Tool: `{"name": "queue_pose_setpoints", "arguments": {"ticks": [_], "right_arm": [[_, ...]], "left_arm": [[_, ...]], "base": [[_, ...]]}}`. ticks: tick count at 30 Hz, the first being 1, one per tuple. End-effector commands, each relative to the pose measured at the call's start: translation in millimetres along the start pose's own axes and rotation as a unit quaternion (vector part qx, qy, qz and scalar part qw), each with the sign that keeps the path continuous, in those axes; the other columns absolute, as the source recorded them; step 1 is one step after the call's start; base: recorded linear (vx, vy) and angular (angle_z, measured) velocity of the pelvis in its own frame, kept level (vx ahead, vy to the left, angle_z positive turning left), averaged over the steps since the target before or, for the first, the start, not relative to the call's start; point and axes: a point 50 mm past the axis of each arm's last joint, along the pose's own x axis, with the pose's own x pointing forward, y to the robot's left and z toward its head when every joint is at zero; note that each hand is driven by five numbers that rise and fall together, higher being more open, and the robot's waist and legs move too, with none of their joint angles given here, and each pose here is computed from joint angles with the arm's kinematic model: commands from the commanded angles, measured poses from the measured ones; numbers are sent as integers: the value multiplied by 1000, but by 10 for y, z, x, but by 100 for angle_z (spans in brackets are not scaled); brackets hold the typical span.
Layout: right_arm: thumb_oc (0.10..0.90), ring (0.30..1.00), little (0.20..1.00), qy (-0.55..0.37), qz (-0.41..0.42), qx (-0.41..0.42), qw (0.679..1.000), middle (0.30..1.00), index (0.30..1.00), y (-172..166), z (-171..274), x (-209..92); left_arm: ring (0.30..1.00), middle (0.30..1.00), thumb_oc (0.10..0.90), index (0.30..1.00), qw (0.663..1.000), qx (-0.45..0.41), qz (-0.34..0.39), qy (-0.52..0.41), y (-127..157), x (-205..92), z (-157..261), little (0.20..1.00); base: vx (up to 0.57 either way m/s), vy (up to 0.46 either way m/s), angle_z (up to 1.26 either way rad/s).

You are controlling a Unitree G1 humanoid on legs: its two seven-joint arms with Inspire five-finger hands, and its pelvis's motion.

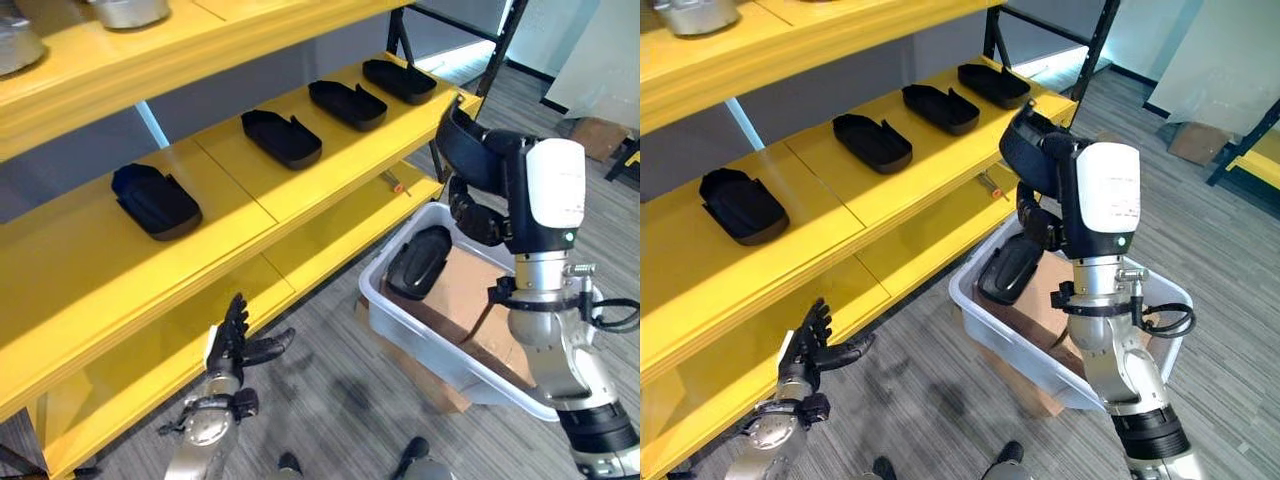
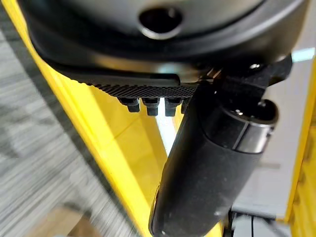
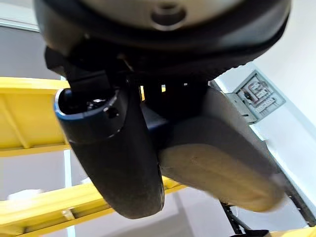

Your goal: Move parts from the plastic box to the shelf.

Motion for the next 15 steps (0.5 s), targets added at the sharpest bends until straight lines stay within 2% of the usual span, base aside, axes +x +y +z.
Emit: {"name": "queue_pose_setpoints", "arguments": {"ticks": [1,7,15], "right_arm": [[400,300,300,-122,-157,-45,979,300,300,-507,314,356],[400,300,300,-145,-175,-78,971,300,300,-558,387,380],[400,300,300,-152,-128,-93,976,300,300,-402,414,390]], "left_arm": [[1000,1000,900,1000,994,15,0,-111,46,-13,386,1000],[1000,1000,900,1000,994,23,9,-109,87,-35,363,1000],[1000,1000,900,1000,992,47,6,-119,115,-53,397,1000]], "base": [[2,157,26],[-8,138,28],[26,194,20]]}}
